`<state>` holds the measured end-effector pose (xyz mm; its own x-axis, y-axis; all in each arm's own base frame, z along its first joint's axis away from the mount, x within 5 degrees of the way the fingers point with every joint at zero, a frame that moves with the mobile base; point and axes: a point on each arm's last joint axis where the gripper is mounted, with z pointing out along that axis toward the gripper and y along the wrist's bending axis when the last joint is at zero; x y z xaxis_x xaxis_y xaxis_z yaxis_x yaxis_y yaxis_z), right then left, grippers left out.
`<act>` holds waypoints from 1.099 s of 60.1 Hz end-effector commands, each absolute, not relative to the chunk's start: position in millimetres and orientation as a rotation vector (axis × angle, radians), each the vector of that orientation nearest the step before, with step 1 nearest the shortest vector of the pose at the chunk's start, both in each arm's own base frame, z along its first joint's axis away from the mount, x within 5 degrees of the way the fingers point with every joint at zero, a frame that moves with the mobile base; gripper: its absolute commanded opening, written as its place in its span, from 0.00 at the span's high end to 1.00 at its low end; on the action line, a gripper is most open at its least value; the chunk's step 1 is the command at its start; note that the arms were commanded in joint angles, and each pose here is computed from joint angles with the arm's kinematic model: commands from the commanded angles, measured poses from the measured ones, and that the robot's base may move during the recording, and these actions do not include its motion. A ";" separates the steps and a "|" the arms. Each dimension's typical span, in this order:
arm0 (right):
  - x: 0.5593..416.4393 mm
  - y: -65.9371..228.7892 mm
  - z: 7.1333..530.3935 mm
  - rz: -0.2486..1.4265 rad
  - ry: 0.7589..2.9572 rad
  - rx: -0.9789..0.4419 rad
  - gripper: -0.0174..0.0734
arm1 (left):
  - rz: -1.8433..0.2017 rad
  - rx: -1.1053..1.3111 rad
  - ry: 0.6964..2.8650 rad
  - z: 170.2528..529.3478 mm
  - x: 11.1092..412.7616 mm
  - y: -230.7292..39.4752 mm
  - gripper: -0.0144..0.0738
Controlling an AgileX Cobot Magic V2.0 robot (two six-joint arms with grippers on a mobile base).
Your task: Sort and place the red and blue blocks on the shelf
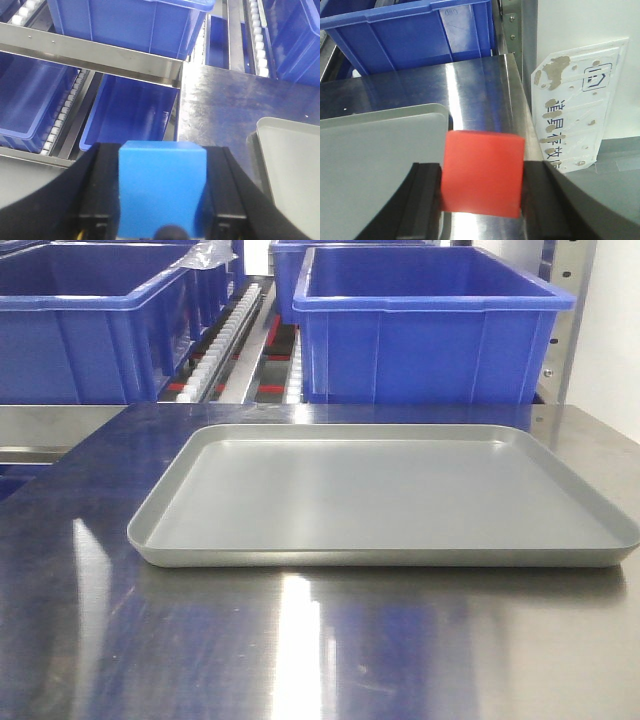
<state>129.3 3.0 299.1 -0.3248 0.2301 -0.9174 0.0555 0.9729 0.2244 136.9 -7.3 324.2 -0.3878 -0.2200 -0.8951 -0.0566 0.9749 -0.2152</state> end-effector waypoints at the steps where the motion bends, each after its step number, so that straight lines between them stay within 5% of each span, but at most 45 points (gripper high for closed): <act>1: 130.7 2.1 317.1 0.169 1.782 0.183 0.74 | -0.199 -0.188 1.854 341.7 139.6 -7.9 0.69; 66: 130.7 2.1 317.1 0.169 1.782 0.183 0.74 | -0.199 -0.188 1.856 341.4 140.0 -8.0 0.69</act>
<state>129.3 3.0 299.1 -0.3248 0.2301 -0.9174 0.0555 0.9729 0.2244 136.9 -7.2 324.2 -0.3874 -0.2224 -0.8947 -0.0586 0.9744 -0.2168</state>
